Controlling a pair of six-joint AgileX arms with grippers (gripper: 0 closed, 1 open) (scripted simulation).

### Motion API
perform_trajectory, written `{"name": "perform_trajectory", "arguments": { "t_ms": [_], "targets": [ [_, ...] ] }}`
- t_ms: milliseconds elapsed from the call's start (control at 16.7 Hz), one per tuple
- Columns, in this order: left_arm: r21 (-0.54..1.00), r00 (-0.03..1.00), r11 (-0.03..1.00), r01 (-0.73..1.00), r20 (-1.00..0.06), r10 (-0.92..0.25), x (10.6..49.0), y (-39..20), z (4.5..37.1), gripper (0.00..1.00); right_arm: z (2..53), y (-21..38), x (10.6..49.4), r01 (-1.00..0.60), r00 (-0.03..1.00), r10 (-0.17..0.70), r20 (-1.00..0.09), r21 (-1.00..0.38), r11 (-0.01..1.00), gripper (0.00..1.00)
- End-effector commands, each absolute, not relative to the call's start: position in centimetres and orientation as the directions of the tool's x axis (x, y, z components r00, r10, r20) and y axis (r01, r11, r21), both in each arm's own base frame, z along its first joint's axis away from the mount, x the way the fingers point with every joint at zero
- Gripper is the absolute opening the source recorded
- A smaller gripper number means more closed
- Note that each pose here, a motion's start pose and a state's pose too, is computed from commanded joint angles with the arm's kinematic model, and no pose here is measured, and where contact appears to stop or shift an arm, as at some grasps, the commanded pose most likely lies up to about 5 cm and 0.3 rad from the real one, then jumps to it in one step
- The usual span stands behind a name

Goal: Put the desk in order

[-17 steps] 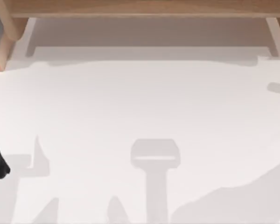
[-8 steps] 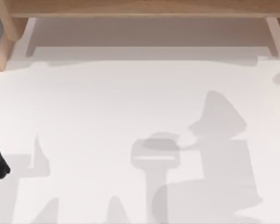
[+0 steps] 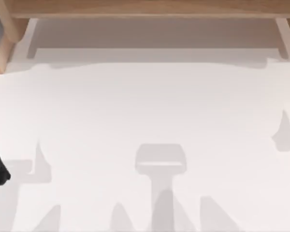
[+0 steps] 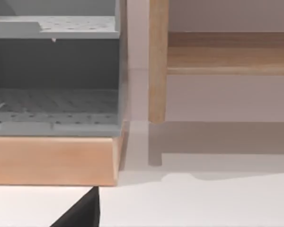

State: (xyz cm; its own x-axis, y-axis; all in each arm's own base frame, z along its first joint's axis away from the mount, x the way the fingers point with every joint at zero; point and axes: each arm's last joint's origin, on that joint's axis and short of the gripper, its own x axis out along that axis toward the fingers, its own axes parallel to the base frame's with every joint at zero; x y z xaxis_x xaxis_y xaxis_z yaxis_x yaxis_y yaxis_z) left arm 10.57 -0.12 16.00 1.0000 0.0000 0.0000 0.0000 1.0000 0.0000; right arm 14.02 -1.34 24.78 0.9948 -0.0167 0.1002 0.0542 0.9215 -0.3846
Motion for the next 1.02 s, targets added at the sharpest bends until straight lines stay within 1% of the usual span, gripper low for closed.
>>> {"name": "perform_trajectory", "arguments": {
  "t_ms": [180, 300, 420, 540, 900, 1020],
  "targets": [
    [0.0, 1.0, 1.0, 0.0, 0.0, 0.0, 10.6, -0.1, 16.0, 1.0, 20.9, -0.6, 11.5, 0.025, 0.997, -0.01, 0.073, -0.2, 0.98, 1.0],
    [0.0, 1.0, 1.0, 0.0, 0.0, 0.0, 10.6, -0.1, 16.0, 1.0, 18.5, -0.4, 10.9, 0.01, 0.999, -0.006, 0.043, -0.1, 0.995, 1.0],
    [0.0, 1.0, 1.0, 0.0, 0.0, 0.0, 10.6, -0.1, 16.0, 1.0, 16.8, -0.2, 10.6, 0.002, 1.0, -0.002, 0.015, -0.031, 1.0, 1.0],
    [0.0, 1.0, 1.0, 0.0, 0.0, 0.0, 10.6, -0.1, 16.0, 1.0, 16.0, -0.1, 10.6, 0.0, 1.0, 0.0, 0.0, 0.0, 1.0, 1.0],
    [0.0, 1.0, 1.0, 0.0, 0.0, 0.0, 10.6, -0.1, 16.0, 1.0, 16.0, -0.1, 10.6, 0.0, 1.0, 0.0, 0.0, 0.0, 1.0, 1.0],
    [-0.002, 1.0, 1.0, 0.003, -0.001, -0.003, 10.6, -0.2, 16.8, 1.0, 16.0, -0.1, 10.6, 0.0, 1.0, 0.0, 0.0, 0.0, 1.0, 1.0]
  ]
}}
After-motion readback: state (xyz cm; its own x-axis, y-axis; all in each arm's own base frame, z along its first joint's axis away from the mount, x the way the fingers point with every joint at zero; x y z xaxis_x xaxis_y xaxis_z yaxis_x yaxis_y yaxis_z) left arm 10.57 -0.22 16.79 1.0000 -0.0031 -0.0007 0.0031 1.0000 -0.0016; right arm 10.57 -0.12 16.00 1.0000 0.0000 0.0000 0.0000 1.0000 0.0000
